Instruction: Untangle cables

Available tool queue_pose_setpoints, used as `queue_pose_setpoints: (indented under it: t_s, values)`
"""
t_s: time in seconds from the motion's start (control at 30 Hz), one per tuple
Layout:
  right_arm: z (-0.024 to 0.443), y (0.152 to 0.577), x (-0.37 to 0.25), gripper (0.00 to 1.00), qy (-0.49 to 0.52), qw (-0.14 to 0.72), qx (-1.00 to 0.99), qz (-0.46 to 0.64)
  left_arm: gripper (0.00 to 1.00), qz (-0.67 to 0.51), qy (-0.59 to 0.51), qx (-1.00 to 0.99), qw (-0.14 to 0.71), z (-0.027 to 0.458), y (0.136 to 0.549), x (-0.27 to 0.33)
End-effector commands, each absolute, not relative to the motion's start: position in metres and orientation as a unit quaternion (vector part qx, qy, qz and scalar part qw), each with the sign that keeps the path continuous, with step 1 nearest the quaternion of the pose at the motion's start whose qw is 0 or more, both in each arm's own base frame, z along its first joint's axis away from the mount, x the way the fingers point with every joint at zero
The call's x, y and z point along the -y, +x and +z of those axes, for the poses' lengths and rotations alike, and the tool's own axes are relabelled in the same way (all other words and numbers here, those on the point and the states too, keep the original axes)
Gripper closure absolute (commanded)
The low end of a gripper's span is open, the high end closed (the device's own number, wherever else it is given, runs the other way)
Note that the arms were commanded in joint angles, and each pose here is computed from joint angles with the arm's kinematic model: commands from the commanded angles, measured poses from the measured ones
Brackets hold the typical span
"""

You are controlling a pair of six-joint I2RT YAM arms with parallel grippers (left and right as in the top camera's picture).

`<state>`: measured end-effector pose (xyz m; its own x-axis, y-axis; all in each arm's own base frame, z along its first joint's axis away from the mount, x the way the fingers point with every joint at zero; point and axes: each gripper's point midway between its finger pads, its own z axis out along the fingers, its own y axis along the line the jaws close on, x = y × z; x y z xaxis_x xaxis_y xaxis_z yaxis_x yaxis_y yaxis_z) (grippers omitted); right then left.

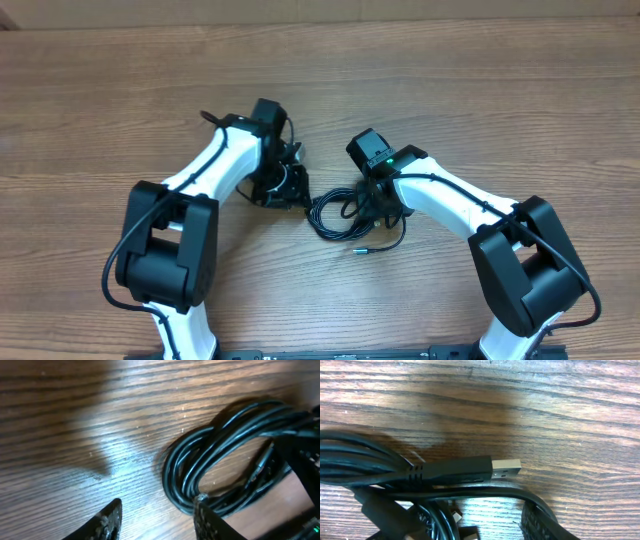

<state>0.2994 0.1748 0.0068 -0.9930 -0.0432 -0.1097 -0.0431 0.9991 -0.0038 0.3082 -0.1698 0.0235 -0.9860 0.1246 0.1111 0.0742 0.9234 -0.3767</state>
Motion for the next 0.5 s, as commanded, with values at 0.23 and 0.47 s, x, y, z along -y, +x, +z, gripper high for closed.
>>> queue_pose_setpoints:
  t_s: [0.23,0.47]
  values:
    - [0.007,0.303,-0.174,0.44,-0.02,0.06,-0.998,-0.002,0.53,0.112,0.027,0.992,0.055,-0.006,0.303,0.163]
    - [0.007,0.303,-0.174,0.44,-0.02,0.06,-0.998,-0.002,0.53,0.105,0.036,0.993,0.045,-0.02,0.3,0.158]
